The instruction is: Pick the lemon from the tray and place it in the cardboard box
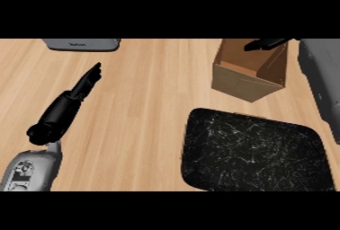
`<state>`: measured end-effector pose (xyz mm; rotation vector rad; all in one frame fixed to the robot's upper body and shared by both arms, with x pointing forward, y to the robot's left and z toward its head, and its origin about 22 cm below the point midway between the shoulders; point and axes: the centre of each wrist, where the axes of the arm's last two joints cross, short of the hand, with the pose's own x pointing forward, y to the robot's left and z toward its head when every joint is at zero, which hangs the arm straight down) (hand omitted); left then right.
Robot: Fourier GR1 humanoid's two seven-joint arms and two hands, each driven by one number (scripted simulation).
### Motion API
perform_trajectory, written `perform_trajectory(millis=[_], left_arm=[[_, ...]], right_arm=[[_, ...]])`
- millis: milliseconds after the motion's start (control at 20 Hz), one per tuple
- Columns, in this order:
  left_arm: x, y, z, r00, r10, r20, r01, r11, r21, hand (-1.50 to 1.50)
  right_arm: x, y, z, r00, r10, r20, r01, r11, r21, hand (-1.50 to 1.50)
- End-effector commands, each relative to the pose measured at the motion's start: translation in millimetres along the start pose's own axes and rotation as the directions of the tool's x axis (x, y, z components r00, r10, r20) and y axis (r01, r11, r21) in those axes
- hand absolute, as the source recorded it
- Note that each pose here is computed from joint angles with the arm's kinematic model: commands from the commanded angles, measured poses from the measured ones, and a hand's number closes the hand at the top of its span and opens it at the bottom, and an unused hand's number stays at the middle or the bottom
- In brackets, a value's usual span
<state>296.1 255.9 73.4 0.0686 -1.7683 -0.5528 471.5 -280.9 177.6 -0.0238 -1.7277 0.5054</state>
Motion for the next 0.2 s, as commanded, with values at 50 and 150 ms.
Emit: perform_trajectory(millis=[50, 150], left_arm=[[2, -4, -11, 1.000, -0.004, 0.005, 0.004, 1.000, -0.005, 0.00], [5, -3, -4, 1.000, -0.004, 0.002, 0.004, 1.000, -0.004, 0.00]], right_arm=[[-11, -34, 20, 0.982, -0.189, -0.006, 0.186, 0.970, -0.159, -1.50], [-24, -47, 34, 0.983, -0.185, -0.003, 0.181, 0.962, -0.203, -1.50]])
